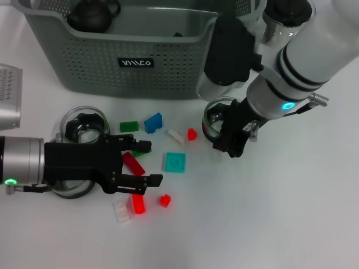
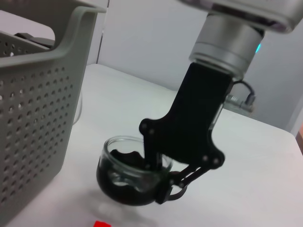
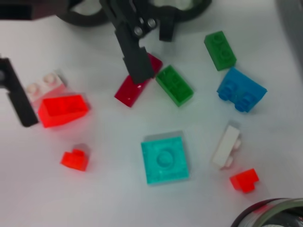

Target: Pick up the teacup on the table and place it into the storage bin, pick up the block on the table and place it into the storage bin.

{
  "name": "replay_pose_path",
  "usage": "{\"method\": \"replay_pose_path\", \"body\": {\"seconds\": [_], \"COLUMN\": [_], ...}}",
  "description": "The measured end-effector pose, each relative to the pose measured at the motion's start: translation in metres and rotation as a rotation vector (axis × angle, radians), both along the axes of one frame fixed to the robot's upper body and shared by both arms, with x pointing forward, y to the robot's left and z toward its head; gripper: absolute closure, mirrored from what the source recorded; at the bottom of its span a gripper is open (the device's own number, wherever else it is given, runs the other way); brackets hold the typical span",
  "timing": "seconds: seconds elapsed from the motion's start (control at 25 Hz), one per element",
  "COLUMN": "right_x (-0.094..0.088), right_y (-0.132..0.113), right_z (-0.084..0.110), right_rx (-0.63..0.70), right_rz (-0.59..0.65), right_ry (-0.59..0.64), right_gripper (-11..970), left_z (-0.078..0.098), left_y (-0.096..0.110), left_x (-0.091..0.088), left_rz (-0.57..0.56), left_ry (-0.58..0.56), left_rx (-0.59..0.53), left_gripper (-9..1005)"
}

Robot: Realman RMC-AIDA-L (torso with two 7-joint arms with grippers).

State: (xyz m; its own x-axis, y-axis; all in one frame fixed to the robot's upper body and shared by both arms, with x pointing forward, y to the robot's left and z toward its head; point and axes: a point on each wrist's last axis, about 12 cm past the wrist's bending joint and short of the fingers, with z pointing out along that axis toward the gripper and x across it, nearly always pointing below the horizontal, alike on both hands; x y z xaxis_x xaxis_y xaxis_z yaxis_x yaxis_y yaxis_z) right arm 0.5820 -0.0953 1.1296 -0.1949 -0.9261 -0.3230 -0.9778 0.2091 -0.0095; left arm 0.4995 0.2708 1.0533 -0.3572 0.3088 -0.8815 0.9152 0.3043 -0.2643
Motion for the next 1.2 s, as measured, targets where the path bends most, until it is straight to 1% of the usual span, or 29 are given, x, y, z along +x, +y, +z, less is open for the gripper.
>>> {"method": "replay_pose_path", "body": {"seconds": [0.2, 0.24, 0.28, 0.4, 0.56, 0.8, 0.84, 0.88, 0.92, 1.0, 1.04, 1.12, 1.2], "right_x": [-0.003, -0.003, -0.003, -0.006, -0.009, -0.008, -0.007, -0.002, -0.002, 0.006, 0.011, 0.025, 0.039], "right_y": [-0.011, -0.016, -0.016, -0.021, -0.024, -0.017, -0.016, -0.013, -0.013, -0.009, -0.007, 0.000, 0.007], "right_z": [0.018, 0.026, 0.026, 0.043, 0.076, 0.123, 0.132, 0.148, 0.148, 0.164, 0.170, 0.177, 0.179], "right_rx": [0.040, 0.061, 0.061, 0.119, 0.280, 0.555, 0.603, 0.671, 0.671, 0.713, 0.721, 0.702, 0.667], "right_rz": [-0.013, -0.021, -0.021, -0.022, 0.003, 0.090, 0.101, 0.114, 0.114, 0.108, 0.098, 0.052, -0.002], "right_ry": [0.076, 0.089, 0.089, 0.097, 0.124, 0.168, 0.165, 0.144, 0.144, 0.100, 0.074, 0.031, -0.011], "right_gripper": [903, 903, 903, 903, 903, 903, 904, 904, 904, 904, 904, 904, 904], "left_z": [0.000, 0.000, 0.000, -0.001, -0.001, 0.000, 0.000, 0.000, 0.000, 0.000, 0.001, 0.001, 0.001], "left_y": [0.002, 0.002, 0.003, 0.005, 0.006, 0.005, 0.005, 0.006, 0.006, 0.006, 0.006, 0.006, 0.005], "left_x": [0.000, -0.001, -0.001, -0.003, -0.003, -0.002, -0.002, -0.002, -0.002, -0.002, -0.001, -0.001, -0.001], "left_rz": [0.007, 0.008, 0.009, 0.013, 0.014, 0.012, 0.012, 0.012, 0.012, 0.011, 0.011, 0.009, 0.009], "left_ry": [-0.002, -0.001, -0.001, 0.002, 0.001, -0.001, -0.001, -0.002, -0.003, -0.004, -0.005, -0.004, -0.004], "left_rx": [-0.002, -0.001, 0.000, 0.002, 0.004, 0.004, 0.004, 0.005, 0.006, 0.007, 0.007, 0.006, 0.006], "left_gripper": [154, 154, 154, 154, 155, 155, 155, 155, 155, 155, 154, 154, 154]}}
